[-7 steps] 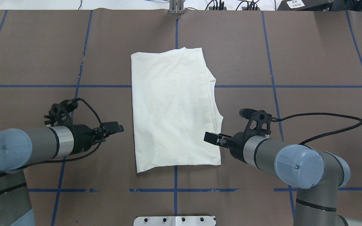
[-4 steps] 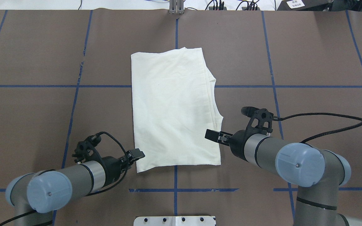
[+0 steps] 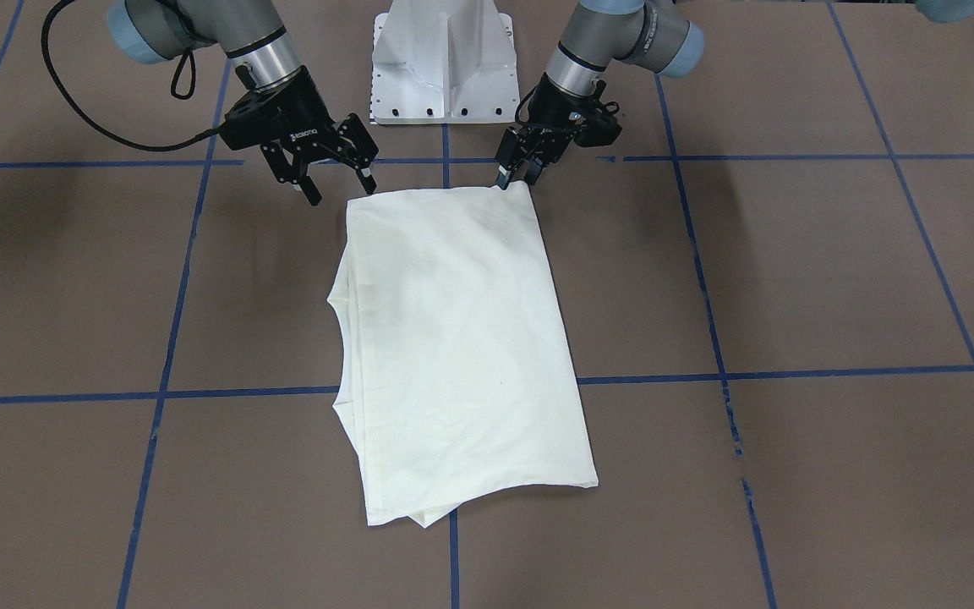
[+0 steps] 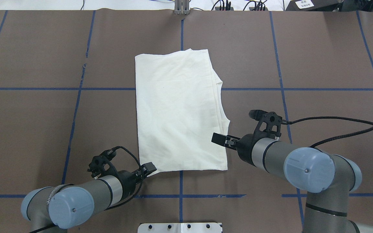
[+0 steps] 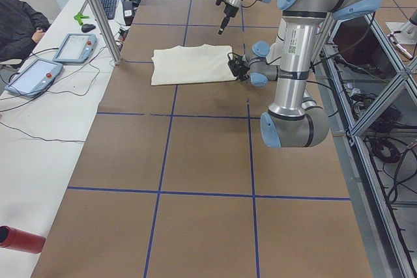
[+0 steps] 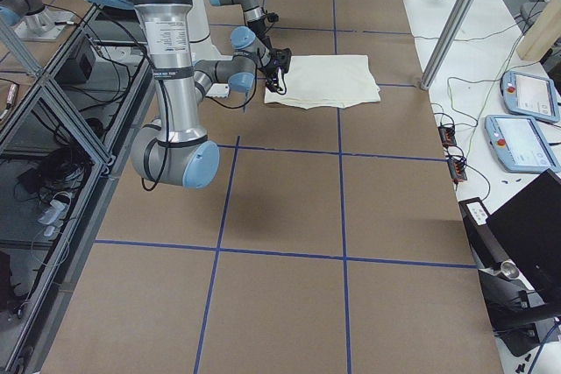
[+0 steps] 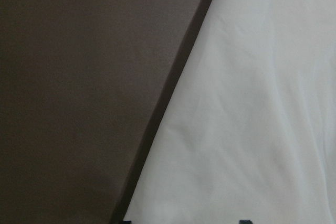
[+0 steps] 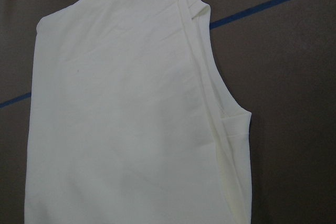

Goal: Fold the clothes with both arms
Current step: 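Move both grippers to the shirt's corners nearest the robot, then lower both grippers and grasp the near corners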

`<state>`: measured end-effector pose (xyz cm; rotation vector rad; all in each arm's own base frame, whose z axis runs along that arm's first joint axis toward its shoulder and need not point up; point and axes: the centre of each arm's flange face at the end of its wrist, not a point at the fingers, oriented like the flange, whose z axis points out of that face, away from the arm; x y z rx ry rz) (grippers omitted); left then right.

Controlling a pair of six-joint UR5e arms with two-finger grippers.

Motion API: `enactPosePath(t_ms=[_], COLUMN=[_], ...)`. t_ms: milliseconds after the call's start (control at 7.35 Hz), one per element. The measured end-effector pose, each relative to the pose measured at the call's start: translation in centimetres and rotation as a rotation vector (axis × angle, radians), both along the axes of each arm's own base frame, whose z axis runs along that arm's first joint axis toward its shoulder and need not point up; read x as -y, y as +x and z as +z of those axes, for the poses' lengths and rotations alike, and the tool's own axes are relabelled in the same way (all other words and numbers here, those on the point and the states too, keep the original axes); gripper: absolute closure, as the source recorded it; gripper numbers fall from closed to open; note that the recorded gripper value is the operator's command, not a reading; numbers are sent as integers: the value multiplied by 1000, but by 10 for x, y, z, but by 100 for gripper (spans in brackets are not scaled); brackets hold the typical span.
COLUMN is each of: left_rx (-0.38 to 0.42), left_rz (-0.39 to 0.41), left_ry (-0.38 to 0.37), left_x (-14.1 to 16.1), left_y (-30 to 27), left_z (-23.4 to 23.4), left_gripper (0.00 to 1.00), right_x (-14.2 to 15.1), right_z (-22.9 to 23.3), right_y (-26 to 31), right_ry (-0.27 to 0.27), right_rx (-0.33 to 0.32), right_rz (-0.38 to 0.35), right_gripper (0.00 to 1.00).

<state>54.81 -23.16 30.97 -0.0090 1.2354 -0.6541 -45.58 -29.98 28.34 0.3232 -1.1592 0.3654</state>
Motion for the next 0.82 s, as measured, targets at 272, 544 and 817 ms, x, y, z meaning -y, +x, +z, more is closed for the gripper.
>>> enactPosePath(t_ms=[272, 544, 817], left_rx=[24, 27, 28], left_rz=[3, 3, 1], left_ry=[-3, -4, -4], left_x=[-1, -1, -1], left_y=[5, 5, 6], left_z=[0, 0, 0], left_gripper=[26, 81, 100], right_x=[0, 0, 1], right_z=[1, 1, 3], right_y=[0, 0, -1], right_ry=[0, 0, -1], right_rx=[-2, -3, -6], right_rz=[1, 1, 2], right_gripper=[0, 0, 0])
